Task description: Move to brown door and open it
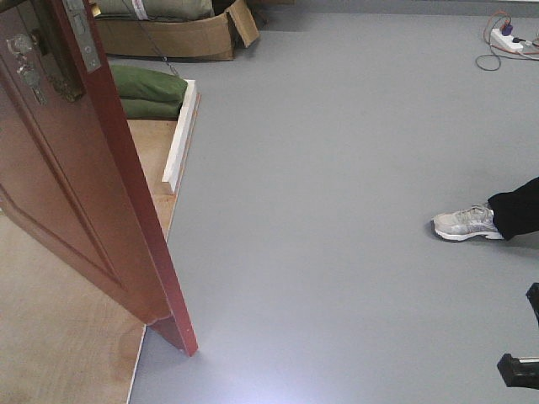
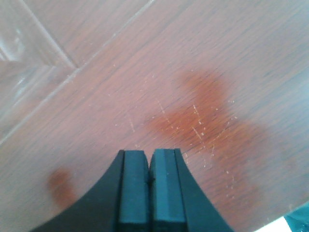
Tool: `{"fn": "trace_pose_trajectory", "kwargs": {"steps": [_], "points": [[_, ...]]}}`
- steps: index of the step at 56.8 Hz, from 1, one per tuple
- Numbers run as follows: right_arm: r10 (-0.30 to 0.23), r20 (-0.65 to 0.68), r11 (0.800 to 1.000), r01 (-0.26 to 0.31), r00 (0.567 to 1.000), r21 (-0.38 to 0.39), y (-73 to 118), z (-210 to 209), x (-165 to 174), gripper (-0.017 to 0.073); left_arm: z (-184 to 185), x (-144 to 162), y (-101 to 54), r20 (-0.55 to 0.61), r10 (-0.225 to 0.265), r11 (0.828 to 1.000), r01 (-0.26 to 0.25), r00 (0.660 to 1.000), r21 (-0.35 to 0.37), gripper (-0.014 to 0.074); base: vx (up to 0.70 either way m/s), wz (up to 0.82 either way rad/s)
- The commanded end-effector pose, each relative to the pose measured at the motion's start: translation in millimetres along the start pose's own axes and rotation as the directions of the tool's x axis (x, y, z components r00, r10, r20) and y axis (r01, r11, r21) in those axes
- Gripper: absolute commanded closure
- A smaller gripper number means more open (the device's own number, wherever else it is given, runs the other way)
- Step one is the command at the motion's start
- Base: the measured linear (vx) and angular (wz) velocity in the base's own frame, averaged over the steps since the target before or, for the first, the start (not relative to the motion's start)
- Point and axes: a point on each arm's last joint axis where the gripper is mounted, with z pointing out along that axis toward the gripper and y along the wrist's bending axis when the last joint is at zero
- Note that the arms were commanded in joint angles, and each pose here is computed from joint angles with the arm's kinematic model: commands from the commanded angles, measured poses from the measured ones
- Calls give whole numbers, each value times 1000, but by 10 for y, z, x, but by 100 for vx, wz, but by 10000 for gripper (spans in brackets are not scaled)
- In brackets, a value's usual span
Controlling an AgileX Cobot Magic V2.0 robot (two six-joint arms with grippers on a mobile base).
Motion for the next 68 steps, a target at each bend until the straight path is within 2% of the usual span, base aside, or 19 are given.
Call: {"fn": "trace_pose_trajectory", "kwargs": {"steps": [1,68], "points": [[-6,83,1000,6,997,6,-5,-3,-61,559,-93,-65,-202,61,-7,998,3,998,65,600,0,0],[-6,83,1000,6,997,6,-5,-3,-61,559,-96,-65,-206,62,-7,998,3,998,66,600,3,-3]]}}
